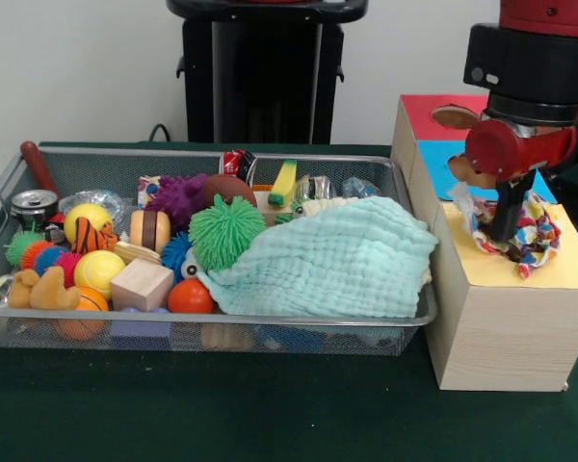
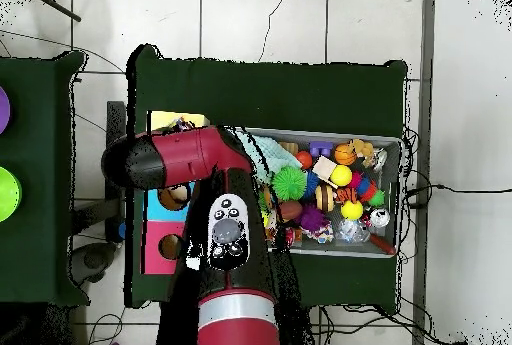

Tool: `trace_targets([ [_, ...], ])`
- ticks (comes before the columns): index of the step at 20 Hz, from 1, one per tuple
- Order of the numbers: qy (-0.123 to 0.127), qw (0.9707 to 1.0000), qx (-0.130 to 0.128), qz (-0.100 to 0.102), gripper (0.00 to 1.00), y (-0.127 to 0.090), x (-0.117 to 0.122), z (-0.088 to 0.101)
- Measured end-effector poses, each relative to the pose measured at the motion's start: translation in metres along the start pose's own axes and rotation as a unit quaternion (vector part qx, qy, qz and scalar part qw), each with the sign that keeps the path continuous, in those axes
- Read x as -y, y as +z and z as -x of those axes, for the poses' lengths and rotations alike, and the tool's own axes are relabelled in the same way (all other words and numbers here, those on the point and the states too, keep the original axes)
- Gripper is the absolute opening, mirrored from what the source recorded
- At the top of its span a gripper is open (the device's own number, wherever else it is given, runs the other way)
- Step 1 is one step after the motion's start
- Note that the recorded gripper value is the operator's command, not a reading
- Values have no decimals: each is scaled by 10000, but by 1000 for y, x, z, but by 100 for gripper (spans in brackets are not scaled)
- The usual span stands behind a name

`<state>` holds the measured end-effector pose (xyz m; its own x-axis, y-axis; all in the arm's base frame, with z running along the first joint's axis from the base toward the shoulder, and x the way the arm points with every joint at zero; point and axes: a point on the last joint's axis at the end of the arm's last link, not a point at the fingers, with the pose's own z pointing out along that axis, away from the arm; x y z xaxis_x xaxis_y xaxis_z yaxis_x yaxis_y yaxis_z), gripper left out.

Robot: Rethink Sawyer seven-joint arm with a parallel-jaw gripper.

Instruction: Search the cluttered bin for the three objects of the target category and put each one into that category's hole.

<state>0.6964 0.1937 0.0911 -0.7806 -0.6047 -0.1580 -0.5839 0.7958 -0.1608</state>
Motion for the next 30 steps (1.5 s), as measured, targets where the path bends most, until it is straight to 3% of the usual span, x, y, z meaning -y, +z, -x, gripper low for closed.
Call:
trace_targets([
  [7,179,9969,753,-131,0,3,17,19],
  [10,214,9959,870,-131,0,3,18,23],
  [17,177,9985,510,131,0,15,1,20],
  [30,3,9988,486,85,0,0,-14,29],
])
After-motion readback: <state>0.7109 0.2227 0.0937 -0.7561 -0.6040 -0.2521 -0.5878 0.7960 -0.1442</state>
